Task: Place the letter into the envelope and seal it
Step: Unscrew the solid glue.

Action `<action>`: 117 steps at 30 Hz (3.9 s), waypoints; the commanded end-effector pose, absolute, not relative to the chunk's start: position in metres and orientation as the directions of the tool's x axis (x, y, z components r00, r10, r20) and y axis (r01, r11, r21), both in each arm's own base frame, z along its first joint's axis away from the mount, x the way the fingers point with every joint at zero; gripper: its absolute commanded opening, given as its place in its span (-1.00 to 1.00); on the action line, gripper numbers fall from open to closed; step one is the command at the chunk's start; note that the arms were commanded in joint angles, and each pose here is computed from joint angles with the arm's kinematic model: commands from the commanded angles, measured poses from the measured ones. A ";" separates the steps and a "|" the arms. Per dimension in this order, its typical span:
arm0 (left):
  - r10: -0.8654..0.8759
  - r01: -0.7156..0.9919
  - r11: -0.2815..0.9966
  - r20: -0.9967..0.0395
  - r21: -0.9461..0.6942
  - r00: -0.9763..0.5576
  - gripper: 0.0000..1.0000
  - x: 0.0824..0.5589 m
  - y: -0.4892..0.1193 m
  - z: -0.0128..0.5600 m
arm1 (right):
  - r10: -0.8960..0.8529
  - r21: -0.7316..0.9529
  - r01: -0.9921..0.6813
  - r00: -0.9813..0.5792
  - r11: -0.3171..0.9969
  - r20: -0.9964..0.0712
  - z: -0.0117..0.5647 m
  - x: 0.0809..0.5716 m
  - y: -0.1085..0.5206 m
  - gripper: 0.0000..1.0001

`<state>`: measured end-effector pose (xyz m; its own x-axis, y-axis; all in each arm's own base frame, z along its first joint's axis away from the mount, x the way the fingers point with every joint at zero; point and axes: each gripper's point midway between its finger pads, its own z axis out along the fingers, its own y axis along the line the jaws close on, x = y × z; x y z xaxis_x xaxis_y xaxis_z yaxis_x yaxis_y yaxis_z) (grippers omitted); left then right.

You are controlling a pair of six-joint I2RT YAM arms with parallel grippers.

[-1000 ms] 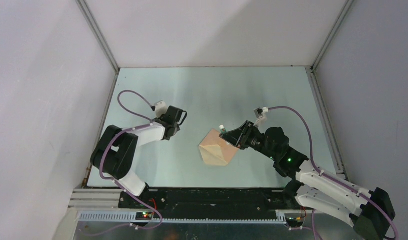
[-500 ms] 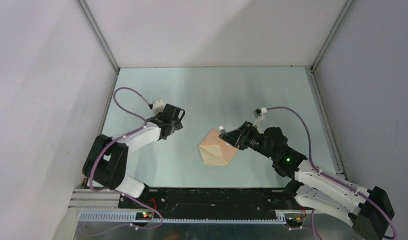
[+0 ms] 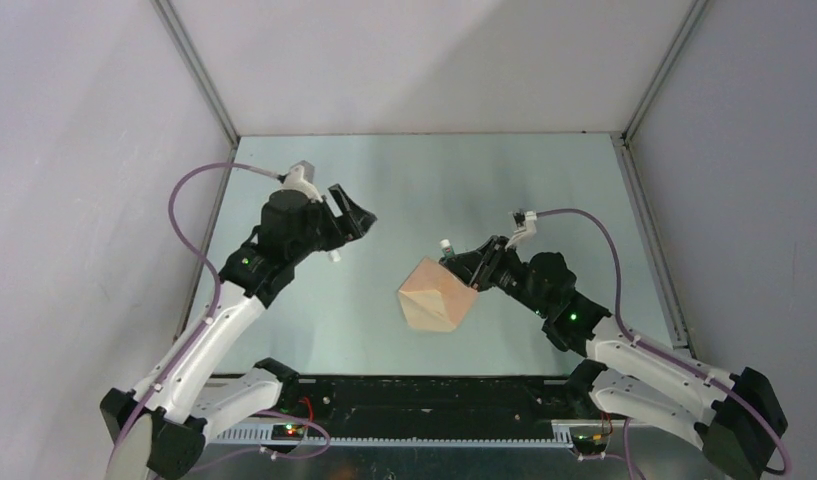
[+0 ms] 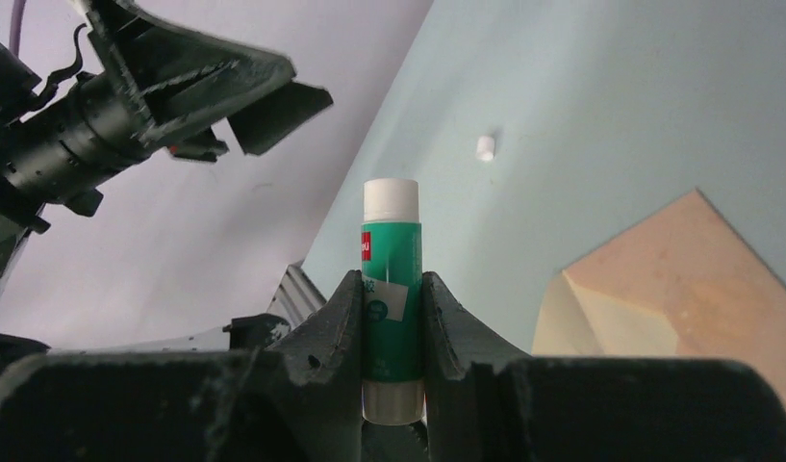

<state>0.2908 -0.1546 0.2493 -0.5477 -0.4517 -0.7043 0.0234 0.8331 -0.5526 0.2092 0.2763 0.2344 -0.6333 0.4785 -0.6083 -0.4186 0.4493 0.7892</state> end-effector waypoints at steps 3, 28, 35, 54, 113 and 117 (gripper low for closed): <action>-0.367 0.298 0.570 -0.562 -0.766 -0.741 0.69 0.240 -0.224 0.275 | 0.385 0.599 -0.684 -0.464 0.416 -0.798 0.269 0.223 0.294 -1.00; -0.326 0.317 0.271 -0.396 -0.909 -0.858 0.71 0.207 -0.289 0.319 | 0.203 0.433 -0.809 -0.383 0.397 -0.901 0.285 0.209 0.296 -1.00; -0.441 0.334 0.242 -0.410 -0.911 -0.798 0.70 0.217 -0.291 0.327 | 0.245 0.461 -0.802 -0.393 0.381 -0.886 0.295 0.209 0.297 -1.00; -0.447 0.391 0.229 -0.453 -0.892 -0.771 0.80 0.207 -0.290 0.315 | 0.527 0.710 -0.604 -0.496 0.361 -0.690 0.330 0.224 0.288 -1.00; -0.427 0.446 0.248 -0.510 -0.860 -0.746 -1.00 0.216 -0.305 0.341 | 0.346 0.671 -0.640 -0.575 0.375 -0.741 0.302 0.186 0.286 0.06; -0.421 0.453 0.240 -0.512 -0.859 -0.749 -1.00 0.214 -0.307 0.345 | 0.330 0.682 -0.653 -0.597 0.329 -0.731 0.303 0.184 0.296 0.23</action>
